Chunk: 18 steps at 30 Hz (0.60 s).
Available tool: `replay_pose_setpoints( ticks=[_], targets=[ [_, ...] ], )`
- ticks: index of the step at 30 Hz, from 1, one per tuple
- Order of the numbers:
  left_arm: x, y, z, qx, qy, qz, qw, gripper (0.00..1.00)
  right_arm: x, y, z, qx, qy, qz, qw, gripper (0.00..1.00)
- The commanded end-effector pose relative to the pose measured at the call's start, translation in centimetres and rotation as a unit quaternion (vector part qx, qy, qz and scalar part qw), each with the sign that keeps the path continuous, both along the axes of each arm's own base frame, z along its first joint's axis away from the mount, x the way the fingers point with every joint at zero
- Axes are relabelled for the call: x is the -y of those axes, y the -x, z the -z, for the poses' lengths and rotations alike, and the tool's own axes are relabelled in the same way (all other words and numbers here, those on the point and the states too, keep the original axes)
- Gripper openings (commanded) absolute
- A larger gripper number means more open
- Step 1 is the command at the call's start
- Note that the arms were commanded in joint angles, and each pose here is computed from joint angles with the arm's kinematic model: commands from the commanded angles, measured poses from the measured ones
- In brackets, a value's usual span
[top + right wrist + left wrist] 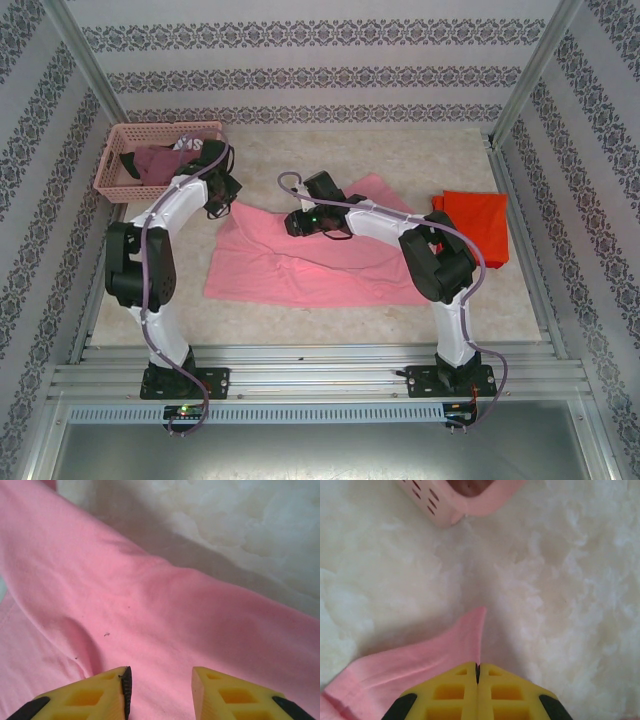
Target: Fold and stack the t-shirts
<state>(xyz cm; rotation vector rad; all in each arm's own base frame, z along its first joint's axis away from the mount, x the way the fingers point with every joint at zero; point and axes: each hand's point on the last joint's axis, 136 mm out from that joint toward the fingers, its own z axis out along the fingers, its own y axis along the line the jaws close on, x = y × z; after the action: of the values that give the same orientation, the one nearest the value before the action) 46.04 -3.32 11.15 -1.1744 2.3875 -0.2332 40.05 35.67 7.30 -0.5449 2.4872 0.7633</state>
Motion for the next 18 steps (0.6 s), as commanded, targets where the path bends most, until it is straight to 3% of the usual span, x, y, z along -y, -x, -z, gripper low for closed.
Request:
replay_pose_setpoints(
  ticks=[1,4,7,10,13,18],
  targets=[
    [-1.7,0.5,1.3,-0.038,-0.027,-0.016,0.999,0.06,0.2,-0.3,-2.1,0.015,-0.019,0.004,1.000,0.37],
    [-1.7,0.3,1.4,-0.034,-0.024,-0.019,0.999,0.50,0.4,-0.4,-2.3,0.018,-0.020,0.007,1.000,0.37],
    [-1.7,0.4,0.8,-0.021,-0.024,-0.014,0.999,0.75,0.7,-0.6,-2.7,0.024,-0.019,0.012,0.999,0.37],
    [-1.6,0.8,0.0,-0.005,-0.019,-0.010,1.000,0.85,0.9,-0.7,-2.8,0.026,-0.019,0.018,0.999,0.37],
    [-1.4,2.1,-0.2,-0.003,-0.012,-0.010,1.000,0.86,1.5,-0.7,-2.0,0.014,-0.006,0.030,0.999,0.37],
    [-0.2,4.9,2.1,-0.012,0.017,-0.010,1.000,0.86,6.3,-0.9,2.4,-0.067,0.045,0.135,0.988,0.37]
  ],
)
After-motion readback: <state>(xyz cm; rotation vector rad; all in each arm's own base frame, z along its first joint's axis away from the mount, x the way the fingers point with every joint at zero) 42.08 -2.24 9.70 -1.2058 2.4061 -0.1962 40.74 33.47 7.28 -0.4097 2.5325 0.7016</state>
